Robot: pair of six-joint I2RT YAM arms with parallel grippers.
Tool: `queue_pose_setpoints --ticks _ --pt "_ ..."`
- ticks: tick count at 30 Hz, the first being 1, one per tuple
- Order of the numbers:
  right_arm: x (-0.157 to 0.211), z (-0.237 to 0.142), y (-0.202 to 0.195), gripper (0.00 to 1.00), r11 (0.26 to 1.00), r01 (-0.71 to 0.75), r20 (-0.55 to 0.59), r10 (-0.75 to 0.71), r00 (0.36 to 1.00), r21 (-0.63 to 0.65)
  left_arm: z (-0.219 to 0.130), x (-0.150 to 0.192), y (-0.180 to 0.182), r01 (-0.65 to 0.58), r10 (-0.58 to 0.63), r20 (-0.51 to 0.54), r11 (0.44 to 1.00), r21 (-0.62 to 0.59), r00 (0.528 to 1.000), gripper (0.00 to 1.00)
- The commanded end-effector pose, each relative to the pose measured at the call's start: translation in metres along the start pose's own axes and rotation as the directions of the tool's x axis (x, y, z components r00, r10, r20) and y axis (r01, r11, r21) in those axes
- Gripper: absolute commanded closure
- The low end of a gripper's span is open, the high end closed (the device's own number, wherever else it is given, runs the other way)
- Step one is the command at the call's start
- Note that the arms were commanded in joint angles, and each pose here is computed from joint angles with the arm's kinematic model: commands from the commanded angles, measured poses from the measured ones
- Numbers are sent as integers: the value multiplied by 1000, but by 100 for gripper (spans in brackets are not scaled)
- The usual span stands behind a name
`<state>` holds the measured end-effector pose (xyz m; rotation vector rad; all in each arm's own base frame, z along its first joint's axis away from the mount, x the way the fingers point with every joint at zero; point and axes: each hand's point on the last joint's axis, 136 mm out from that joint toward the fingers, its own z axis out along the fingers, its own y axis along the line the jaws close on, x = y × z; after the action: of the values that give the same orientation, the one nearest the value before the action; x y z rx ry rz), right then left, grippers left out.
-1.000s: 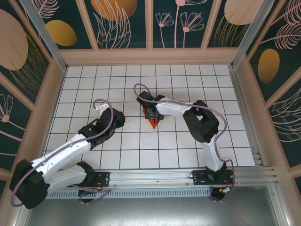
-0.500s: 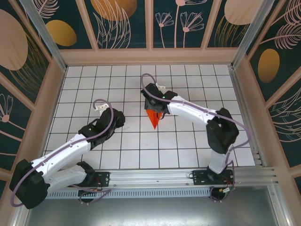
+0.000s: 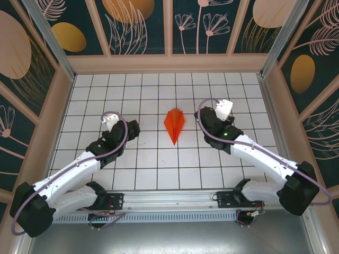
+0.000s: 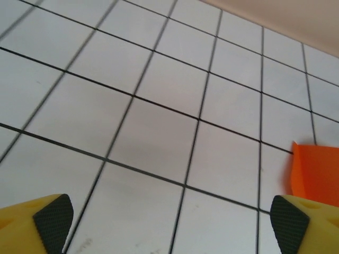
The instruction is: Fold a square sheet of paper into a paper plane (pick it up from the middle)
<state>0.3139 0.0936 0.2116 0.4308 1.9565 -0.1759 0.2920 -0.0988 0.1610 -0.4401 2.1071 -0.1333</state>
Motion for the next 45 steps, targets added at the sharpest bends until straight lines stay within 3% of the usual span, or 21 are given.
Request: queue_pose_setpoints --ticks 1,4,11,17,23,28,35,38,39,45 --pt "3 16 -42 3 987 49 75 -61 995 150 5 -22 27 -65 79 92 987 -149 993 1" --pt "14 33 -66 1 979 65 84 -82 993 191 16 -30 49 -43 66 97 975 -219 993 2" --pt "37 75 -78 2 1000 24 34 -25 999 14 28 -66 88 135 -60 255 948 -287 965 2" --pt "9 85 -84 3 998 21 189 -10 982 -55 31 -82 121 142 23 381 906 -399 924 1" --pt "32 108 -98 3 996 65 188 -54 981 -53 46 -81 138 49 174 378 857 -513 909 1" --pt "22 102 -91 3 984 62 282 -12 959 -167 69 -71 129 -18 217 392 891 -454 894 1" --pt "24 113 -68 4 946 148 259 -71 963 -289 76 -80 107 -122 284 464 929 -349 839 1" --pt "29 113 -75 3 953 138 305 -51 951 -271 77 -80 118 -86 240 506 948 -307 829 1" --pt "30 115 -77 3 951 124 289 -39 957 -282 81 -78 117 -100 235 483 952 -289 844 1" --pt "38 118 -75 3 939 132 280 -40 959 -317 69 -73 112 -128 199 536 978 -167 820 1"
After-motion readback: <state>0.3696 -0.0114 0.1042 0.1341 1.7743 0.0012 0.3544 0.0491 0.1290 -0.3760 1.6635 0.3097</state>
